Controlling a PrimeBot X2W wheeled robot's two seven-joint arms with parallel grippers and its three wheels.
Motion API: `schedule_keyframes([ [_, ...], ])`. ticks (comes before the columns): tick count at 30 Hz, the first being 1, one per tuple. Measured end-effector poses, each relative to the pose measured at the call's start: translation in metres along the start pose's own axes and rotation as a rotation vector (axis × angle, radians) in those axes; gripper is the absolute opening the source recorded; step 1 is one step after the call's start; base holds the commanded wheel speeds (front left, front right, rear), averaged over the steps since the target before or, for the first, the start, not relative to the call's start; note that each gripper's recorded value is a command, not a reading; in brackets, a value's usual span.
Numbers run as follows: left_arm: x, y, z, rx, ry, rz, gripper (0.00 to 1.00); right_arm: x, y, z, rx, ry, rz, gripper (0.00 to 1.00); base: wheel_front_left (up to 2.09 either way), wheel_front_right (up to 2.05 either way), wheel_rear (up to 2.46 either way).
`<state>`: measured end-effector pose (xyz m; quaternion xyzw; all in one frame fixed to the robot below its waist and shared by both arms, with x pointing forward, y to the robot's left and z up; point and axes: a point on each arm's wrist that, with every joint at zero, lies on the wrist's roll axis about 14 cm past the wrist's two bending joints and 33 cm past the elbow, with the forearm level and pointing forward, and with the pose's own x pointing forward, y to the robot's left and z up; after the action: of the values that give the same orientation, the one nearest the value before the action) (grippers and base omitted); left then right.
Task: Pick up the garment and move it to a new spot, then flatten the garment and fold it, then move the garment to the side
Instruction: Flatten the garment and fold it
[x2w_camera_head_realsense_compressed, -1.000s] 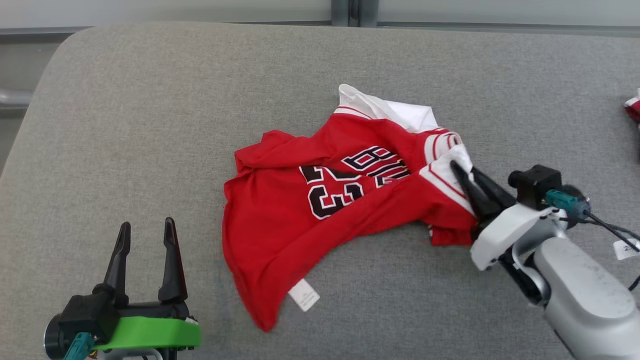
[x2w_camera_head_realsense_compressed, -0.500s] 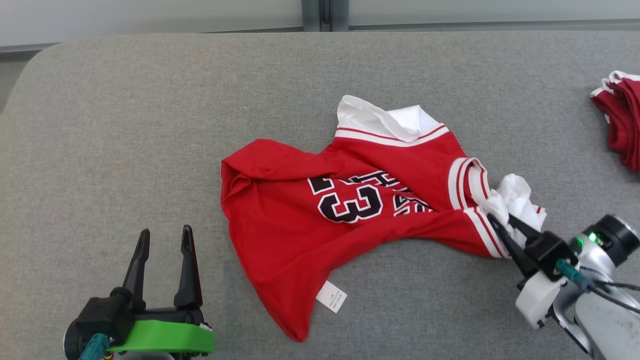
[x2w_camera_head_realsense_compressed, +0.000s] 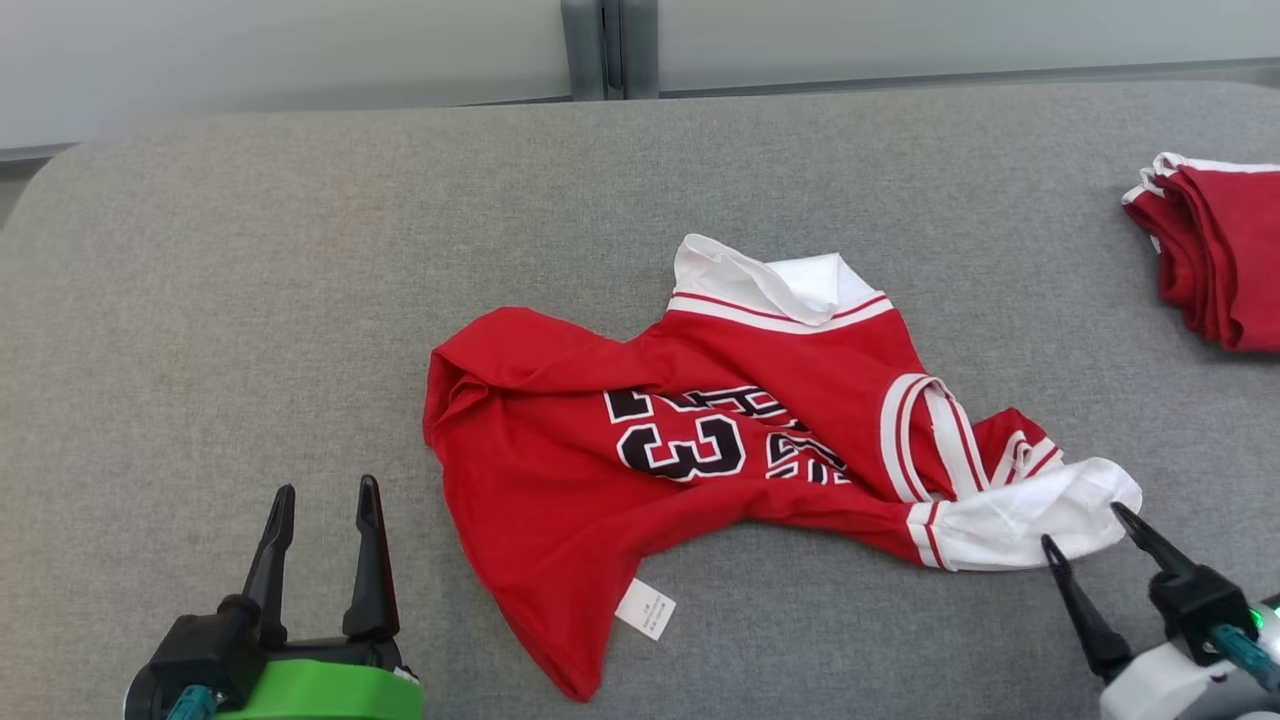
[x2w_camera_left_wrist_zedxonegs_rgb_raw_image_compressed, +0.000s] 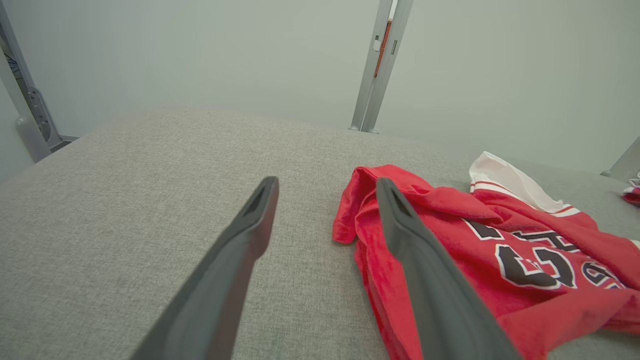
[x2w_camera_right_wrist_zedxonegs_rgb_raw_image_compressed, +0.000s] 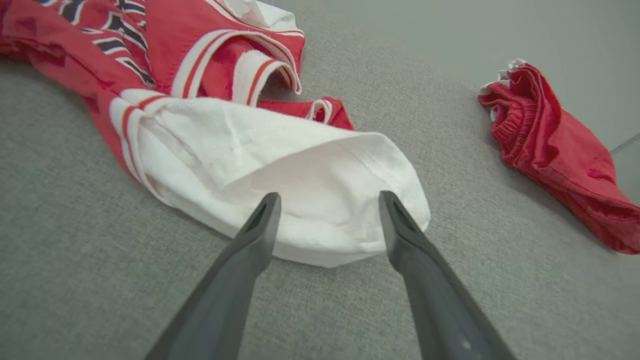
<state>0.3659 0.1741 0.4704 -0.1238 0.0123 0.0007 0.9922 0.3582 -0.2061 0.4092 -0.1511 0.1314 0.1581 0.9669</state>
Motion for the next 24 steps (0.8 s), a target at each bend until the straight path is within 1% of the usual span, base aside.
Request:
schedule_keyframes([
  [2, -0.003, -0.002, 0.003, -0.002, -0.008, -0.007, 1.00, -0.013, -0.009, 0.000, 0.033, -0.009, -0.046, 1.00, 0.00, 0.00, 0.00],
  [5, -0.007, -0.002, 0.007, -0.003, -0.019, -0.008, 1.00, -0.031, -0.012, -0.002, 0.101, -0.014, -0.087, 1.00, 0.00, 0.00, 0.00],
  [7, -0.010, -0.002, 0.009, -0.004, -0.026, -0.005, 1.00, -0.038, -0.022, 0.004, 0.121, -0.035, -0.121, 1.00, 0.00, 0.00, 0.00],
  [10, -0.014, -0.003, 0.009, -0.005, -0.024, -0.003, 1.00, -0.041, -0.042, 0.021, 0.170, -0.091, -0.187, 1.00, 0.00, 0.00, 0.00],
  [12, -0.015, -0.004, 0.007, -0.009, -0.018, -0.008, 1.00, -0.043, -0.056, 0.024, 0.169, -0.085, -0.218, 1.00, 0.00, 0.00, 0.00],
  [14, -0.014, -0.009, 0.005, -0.011, -0.012, -0.022, 1.00, -0.038, -0.072, 0.032, 0.199, -0.101, -0.263, 1.00, 0.00, 0.00, 0.00],
  [15, -0.014, -0.011, 0.003, -0.013, -0.008, -0.028, 1.00, -0.034, -0.078, 0.035, 0.195, -0.094, -0.273, 1.00, 0.00, 0.00, 0.00],
  [17, -0.013, -0.013, 0.001, -0.014, -0.002, -0.036, 1.00, -0.024, -0.081, 0.031, 0.207, -0.044, -0.273, 1.00, 0.00, 0.00, 0.00],
  [18, -0.012, -0.014, 0.001, -0.014, -0.001, -0.037, 1.00, -0.020, -0.077, 0.026, 0.214, -0.011, -0.259, 1.00, 0.00, 0.00, 0.00],
  [20, -0.011, -0.017, 0.001, -0.016, -0.001, -0.045, 1.00, -0.010, -0.060, 0.011, 0.223, 0.074, -0.206, 1.00, 0.00, 0.00, 0.00],
  [24, -0.013, -0.018, -0.001, -0.019, 0.004, -0.047, 1.00, 0.001, -0.032, -0.009, 0.263, 0.167, -0.129, 1.00, 0.00, 0.00, 0.00],
])
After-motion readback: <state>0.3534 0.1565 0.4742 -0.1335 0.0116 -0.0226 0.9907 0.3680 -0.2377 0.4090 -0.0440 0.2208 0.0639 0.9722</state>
